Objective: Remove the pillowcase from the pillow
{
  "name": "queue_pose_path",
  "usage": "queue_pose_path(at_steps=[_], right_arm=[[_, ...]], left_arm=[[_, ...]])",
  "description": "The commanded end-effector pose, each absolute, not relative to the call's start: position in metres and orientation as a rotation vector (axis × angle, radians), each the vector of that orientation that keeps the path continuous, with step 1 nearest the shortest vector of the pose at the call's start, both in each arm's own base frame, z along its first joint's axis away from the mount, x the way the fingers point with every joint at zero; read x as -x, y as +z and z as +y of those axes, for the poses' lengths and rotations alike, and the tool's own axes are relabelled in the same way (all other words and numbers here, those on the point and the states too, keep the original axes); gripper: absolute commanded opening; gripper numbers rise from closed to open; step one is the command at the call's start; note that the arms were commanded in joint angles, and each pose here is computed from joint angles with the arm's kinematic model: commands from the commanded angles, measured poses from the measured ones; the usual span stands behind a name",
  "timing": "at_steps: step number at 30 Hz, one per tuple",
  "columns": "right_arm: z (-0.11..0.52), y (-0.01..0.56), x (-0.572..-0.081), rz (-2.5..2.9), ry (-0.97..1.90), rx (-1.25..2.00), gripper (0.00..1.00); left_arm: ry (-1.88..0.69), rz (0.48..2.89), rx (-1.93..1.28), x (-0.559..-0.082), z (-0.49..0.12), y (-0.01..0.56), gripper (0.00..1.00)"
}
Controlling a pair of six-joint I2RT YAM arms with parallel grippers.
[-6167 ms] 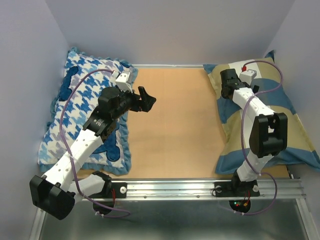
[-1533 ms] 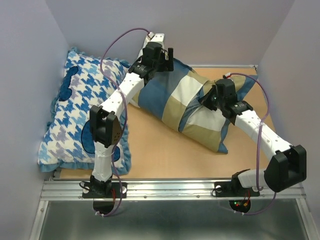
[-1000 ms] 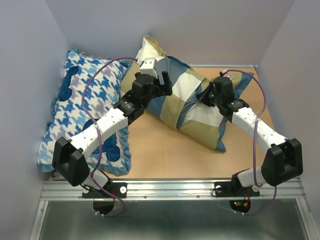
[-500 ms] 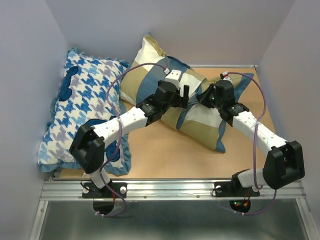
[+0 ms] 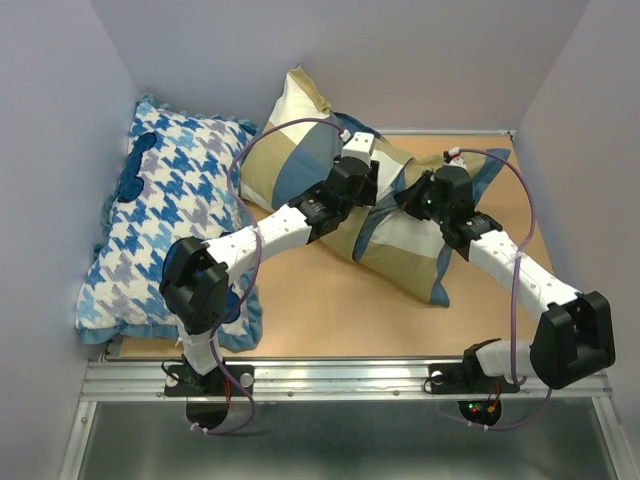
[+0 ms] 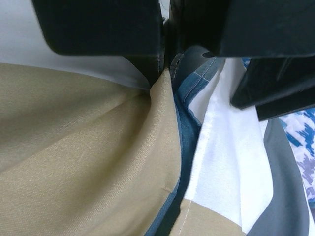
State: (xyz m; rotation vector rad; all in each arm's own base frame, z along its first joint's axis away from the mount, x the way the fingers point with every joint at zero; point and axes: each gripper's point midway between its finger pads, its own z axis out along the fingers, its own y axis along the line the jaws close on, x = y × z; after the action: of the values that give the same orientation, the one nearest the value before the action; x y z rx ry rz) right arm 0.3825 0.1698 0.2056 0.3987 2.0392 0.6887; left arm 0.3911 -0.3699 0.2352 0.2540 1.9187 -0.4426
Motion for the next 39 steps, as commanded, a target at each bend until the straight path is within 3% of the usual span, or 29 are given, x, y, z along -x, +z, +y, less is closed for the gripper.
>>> queue_pose_path(at_steps=[1, 3, 6, 11, 14, 17, 20, 25, 26, 27, 30, 39], right_arm=[[0.175, 0.198, -0.366, 2.066, 0.695, -0.33, 0.0], [0.172, 0.195, -0.364, 2.072, 0.678, -0.336, 0.01], [0.169, 0.191, -0.364, 2.081, 0.656, -0.342, 0.0], [0.166, 0.184, -0.364, 2.097, 0.63, -0.346, 0.01], [0.155, 0.179, -0.362, 2.101, 0.565, -0.376, 0.0], [0.145, 0.181, -0.359, 2.104, 0.506, -0.386, 0.01], [0.138, 0.182, -0.359, 2.113, 0.45, -0.39, 0.04], [0.142, 0.202, -0.37, 2.103, 0.446, -0.346, 0.27], [0.143, 0.205, -0.37, 2.112, 0.448, -0.337, 0.36], [0.145, 0.217, -0.372, 2.094, 0.454, -0.31, 0.52], [0.155, 0.23, -0.368, 2.109, 0.495, -0.236, 0.71], [0.184, 0.257, -0.358, 2.126, 0.372, -0.197, 0.84]], left_arm=[[-0.368, 1.883, -0.184, -0.399, -0.357, 0.254, 0.43], [-0.342, 1.886, -0.169, -0.4, -0.351, 0.254, 0.22], [-0.295, 1.884, -0.125, -0.4, -0.339, 0.256, 0.0], [-0.246, 1.859, -0.097, -0.399, -0.324, 0.267, 0.0], [-0.06, 1.863, 0.017, -0.413, -0.286, 0.269, 0.0], [0.071, 1.938, 0.112, -0.434, -0.24, 0.247, 0.0], [0.037, 1.968, 0.106, -0.436, -0.233, 0.226, 0.0], [-0.118, 2.053, 0.014, -0.428, -0.268, 0.186, 0.0], [-0.133, 2.062, 0.011, -0.427, -0.272, 0.179, 0.0], [-0.165, 2.073, -0.002, -0.425, -0.277, 0.175, 0.0], [-0.214, 2.081, -0.015, -0.421, -0.287, 0.167, 0.0], [-0.272, 2.09, -0.023, -0.418, -0.297, 0.163, 0.0]])
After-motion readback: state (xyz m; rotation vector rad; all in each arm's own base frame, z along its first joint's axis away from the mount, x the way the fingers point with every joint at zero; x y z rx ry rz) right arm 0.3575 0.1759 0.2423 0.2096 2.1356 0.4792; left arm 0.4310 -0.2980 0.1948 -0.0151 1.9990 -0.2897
